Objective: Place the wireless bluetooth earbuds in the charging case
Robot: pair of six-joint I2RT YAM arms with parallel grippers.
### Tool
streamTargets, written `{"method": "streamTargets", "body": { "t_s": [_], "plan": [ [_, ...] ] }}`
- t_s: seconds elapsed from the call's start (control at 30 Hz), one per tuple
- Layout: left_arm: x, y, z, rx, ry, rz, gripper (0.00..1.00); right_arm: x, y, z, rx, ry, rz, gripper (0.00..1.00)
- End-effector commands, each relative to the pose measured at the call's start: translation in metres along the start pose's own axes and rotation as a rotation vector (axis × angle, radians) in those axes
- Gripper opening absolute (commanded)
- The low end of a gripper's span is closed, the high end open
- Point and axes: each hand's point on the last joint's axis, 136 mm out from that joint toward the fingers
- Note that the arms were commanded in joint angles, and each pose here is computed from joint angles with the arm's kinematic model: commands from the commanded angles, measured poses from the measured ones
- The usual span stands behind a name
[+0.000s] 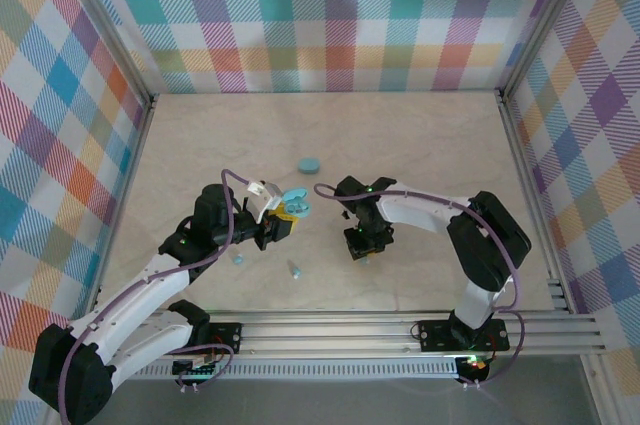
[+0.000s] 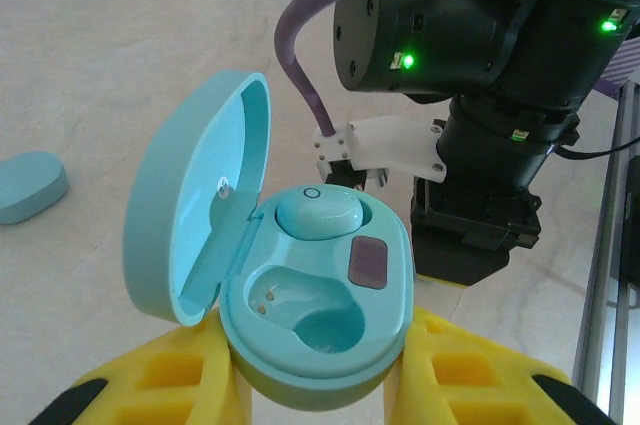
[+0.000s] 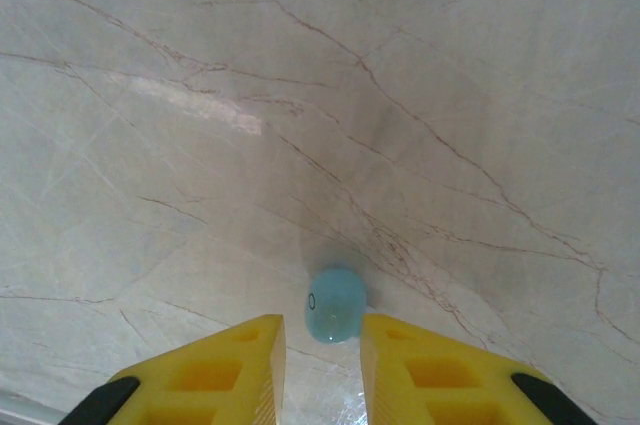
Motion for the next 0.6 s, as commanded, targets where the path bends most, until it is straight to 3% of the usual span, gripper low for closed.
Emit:
{"method": "streamTargets", "body": {
  "t_s": [0.0, 0.57],
  "plan": [
    [-0.004, -0.001, 0.0, 0.007, -0.021, 0.018, 0.14, 0.0, 0.003, 0.001, 0.012, 0.012, -0.025, 0.29],
    [-0.005, -0.002, -0.005, 0.004, -0.022, 0.019, 0.15, -0.003, 0.005, 0.013, 0.035, 0.035, -0.042, 0.3]
  ]
}}
Point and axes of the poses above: each hand's point on the last joint's axis, 136 mm out from that joint toward the fingers, its own z axis out along the fingers, its own y axis along the line the jaws close on, x = y × z, and after that the axes turned 1 degree about z, right-handed
